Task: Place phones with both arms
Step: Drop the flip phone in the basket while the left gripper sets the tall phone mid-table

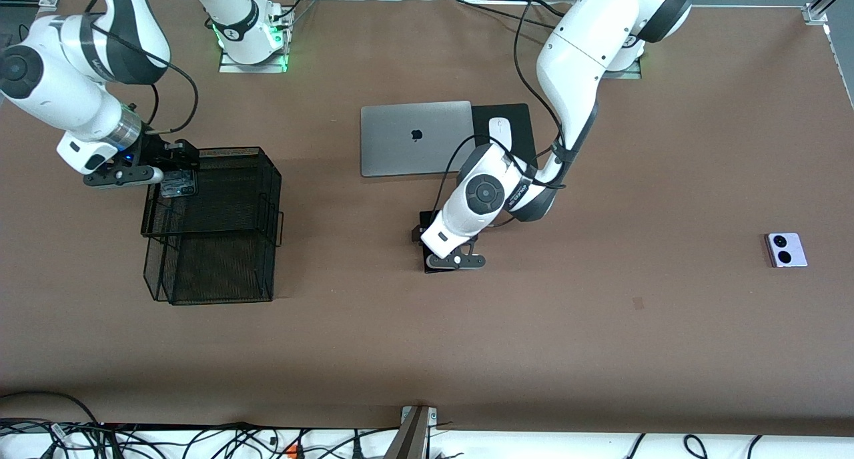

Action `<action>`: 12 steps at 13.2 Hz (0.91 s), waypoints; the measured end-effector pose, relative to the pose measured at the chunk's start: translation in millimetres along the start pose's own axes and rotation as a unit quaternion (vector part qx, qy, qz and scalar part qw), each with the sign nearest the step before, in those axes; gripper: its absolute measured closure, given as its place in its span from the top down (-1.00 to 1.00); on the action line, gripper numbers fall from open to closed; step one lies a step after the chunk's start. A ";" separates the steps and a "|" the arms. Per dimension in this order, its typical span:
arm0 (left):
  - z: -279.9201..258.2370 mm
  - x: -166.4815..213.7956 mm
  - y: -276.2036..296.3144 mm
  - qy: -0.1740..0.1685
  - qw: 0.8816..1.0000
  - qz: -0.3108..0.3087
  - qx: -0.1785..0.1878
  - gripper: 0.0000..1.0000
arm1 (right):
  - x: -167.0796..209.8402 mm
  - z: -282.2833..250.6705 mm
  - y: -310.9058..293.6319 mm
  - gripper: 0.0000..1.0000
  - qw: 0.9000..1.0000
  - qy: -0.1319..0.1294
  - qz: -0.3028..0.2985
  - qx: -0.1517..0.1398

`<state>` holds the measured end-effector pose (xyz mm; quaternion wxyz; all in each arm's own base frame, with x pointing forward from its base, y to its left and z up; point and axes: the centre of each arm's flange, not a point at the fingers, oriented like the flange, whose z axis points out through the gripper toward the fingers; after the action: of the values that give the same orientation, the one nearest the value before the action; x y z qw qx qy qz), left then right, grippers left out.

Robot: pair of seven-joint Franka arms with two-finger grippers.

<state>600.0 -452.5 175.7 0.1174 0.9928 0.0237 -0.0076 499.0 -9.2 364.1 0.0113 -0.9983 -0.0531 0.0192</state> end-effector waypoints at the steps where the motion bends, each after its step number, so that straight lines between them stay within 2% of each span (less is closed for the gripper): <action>1: -5.0 3.4 -1.2 0.003 1.000 0.000 0.001 0.99 | 0.4 7.6 2.5 0.61 1.000 0.001 0.003 -0.004; 3: -31.7 14.7 -9.1 -0.010 1.000 -0.005 0.015 1.00 | 4.9 21.9 14.5 0.61 1.000 0.005 0.011 -0.018; 5: -81.2 29.8 -33.0 -0.042 0.998 -0.022 0.045 1.00 | 8.5 36.0 25.4 0.61 0.999 0.007 0.016 -0.032; 7: -139.8 47.1 -80.1 -0.080 0.992 -0.054 0.079 1.00 | 10.6 45.1 26.9 0.61 0.999 0.004 0.022 -0.036; 8: -165.7 54.9 -110.5 -0.099 0.988 -0.075 0.096 1.00 | 11.5 47.4 26.6 0.61 0.999 0.003 0.026 -0.034; 10: -201.7 69.3 -184.7 -0.134 0.974 -0.119 0.141 1.00 | 16.6 45.4 26.5 0.96 0.999 0.007 0.032 -0.031; 12: -217.9 82.8 -262.5 -0.148 0.959 -0.139 0.199 1.00 | 27.0 30.5 25.7 1.00 0.999 0.009 0.031 -0.031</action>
<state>672.0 -142.9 324.8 -0.0823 0.9707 0.1423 -0.1753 527.3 -31.3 332.0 -0.0202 -0.9995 -0.0224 0.0086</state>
